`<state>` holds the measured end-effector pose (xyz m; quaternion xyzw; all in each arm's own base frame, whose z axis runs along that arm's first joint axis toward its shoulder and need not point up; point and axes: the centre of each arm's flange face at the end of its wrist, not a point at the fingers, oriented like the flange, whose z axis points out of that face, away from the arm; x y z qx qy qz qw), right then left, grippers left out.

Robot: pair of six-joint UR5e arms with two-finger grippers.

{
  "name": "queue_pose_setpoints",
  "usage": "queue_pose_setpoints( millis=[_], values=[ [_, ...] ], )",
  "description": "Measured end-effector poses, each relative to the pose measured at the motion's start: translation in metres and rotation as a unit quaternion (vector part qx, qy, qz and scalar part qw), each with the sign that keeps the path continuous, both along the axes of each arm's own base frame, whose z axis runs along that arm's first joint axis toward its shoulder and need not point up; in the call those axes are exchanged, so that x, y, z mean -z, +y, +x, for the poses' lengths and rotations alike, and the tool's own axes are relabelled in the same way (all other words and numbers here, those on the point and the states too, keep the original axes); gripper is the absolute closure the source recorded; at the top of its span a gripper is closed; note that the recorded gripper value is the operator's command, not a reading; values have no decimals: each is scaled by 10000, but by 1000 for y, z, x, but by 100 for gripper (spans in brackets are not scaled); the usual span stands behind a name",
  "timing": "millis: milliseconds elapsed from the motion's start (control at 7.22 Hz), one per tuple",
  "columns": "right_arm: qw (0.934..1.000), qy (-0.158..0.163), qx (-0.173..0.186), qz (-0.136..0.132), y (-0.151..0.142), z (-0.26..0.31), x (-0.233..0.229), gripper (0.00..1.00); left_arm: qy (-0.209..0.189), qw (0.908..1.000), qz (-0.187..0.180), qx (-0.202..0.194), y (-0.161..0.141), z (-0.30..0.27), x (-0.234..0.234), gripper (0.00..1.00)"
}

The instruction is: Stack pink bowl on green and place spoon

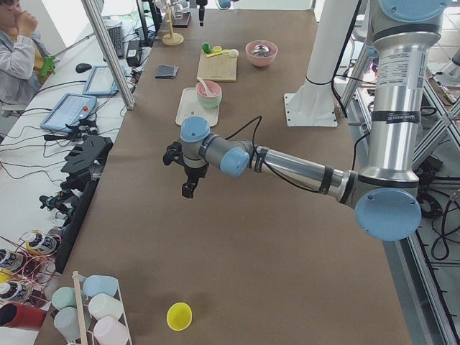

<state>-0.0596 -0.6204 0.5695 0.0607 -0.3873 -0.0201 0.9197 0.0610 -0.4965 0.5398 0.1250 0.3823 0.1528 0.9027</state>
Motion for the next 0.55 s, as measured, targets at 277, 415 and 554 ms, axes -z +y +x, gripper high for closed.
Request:
queue_pose_setpoints(
  millis=[277, 415, 554],
  values=[
    [9996, 87, 235, 140, 7, 44, -47, 0, -76, 9999, -124, -76, 29, -35, -45, 2],
    [9995, 64, 273, 138, 10, 48, -54, 0, -83, 9998, -174, -65, 33, -39, -52, 2],
    [9995, 51, 287, 140, 10, 49, -57, 0, -79, 9998, -200, -54, 35, -40, -54, 2]
  ],
)
